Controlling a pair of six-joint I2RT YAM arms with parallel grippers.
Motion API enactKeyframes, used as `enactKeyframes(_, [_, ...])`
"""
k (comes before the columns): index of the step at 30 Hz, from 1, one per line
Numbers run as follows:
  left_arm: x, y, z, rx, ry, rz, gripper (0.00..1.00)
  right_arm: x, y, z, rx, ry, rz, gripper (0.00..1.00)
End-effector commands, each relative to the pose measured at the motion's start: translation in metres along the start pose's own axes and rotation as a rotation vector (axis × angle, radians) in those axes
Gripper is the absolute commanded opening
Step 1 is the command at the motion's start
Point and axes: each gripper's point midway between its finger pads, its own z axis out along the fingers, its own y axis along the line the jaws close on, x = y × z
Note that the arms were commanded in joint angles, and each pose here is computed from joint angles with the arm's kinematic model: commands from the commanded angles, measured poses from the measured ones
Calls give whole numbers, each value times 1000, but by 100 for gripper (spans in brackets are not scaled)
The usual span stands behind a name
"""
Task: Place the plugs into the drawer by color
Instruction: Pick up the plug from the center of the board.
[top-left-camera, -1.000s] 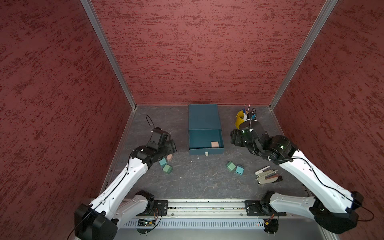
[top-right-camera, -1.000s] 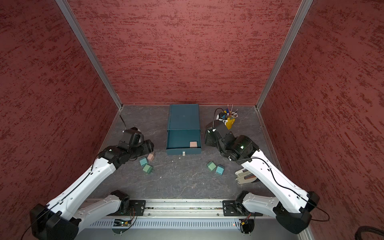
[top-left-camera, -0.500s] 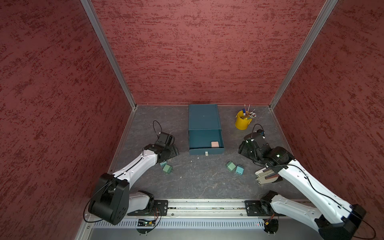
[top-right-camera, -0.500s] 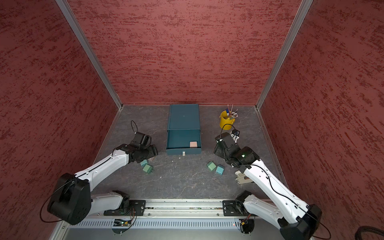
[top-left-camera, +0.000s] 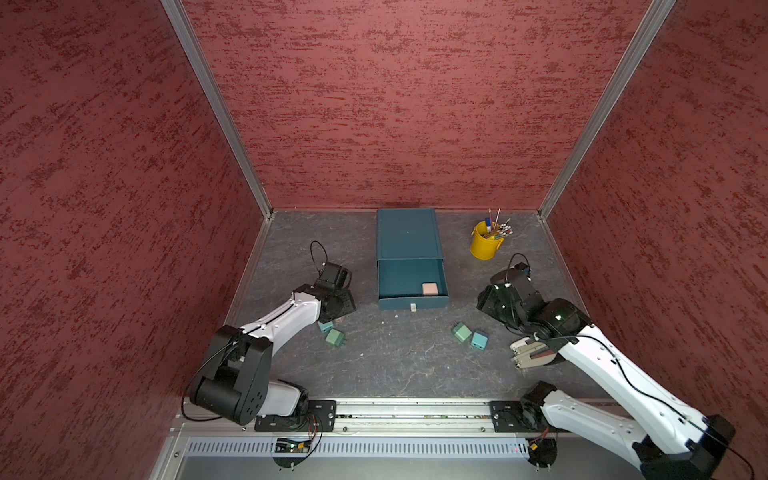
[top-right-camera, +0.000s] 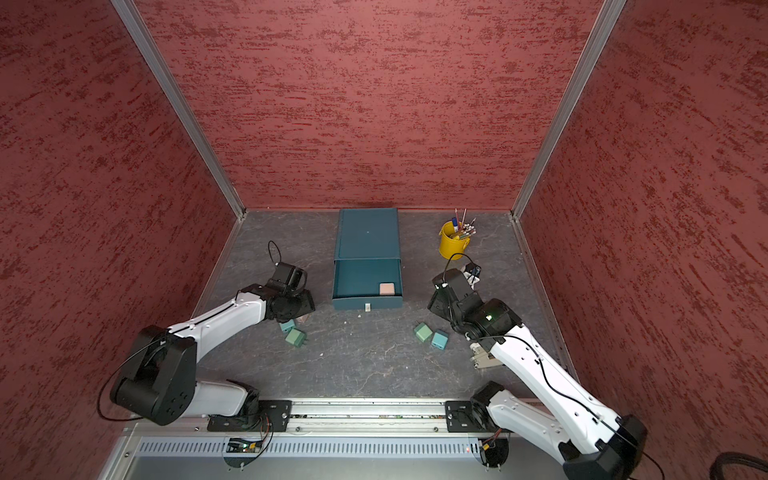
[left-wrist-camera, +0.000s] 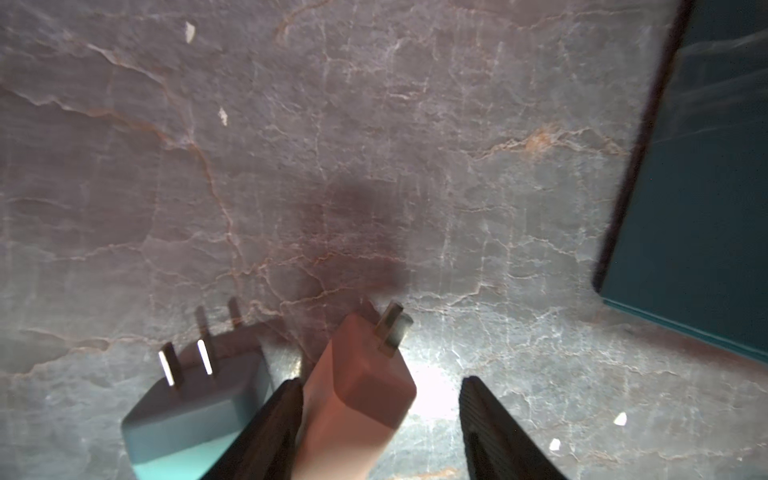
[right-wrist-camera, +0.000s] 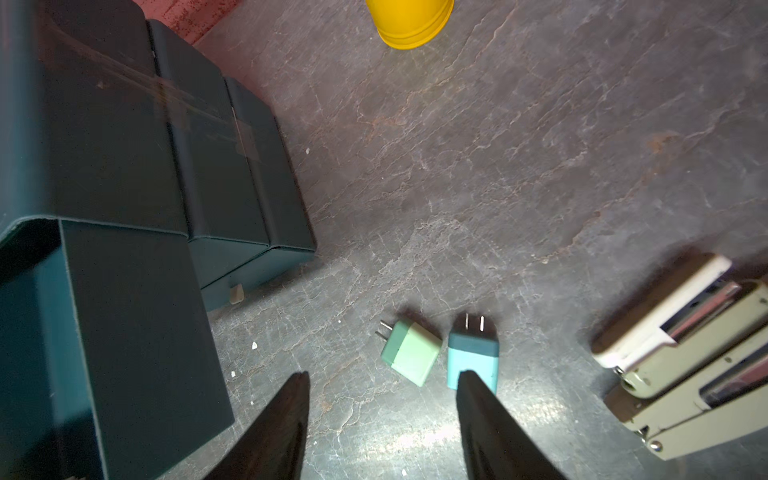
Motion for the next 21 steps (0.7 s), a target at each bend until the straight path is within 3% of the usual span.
enactKeyframes(1, [-3, 0, 1, -35, -1, 22, 58, -3, 2, -1, -25, -14, 27, 60])
enactKeyframes(9, [6, -3, 2, -51, 13, 49, 45, 0, -1, 1, -26, -10, 33, 60])
enactKeyframes(17, [5, 2, 2, -84, 9, 54, 19, 1, -3, 0, -30, -12, 30, 59])
enactKeyframes(21, [4, -1, -4, -83, 7, 56, 2, 1, -4, -1, -31, -16, 26, 59])
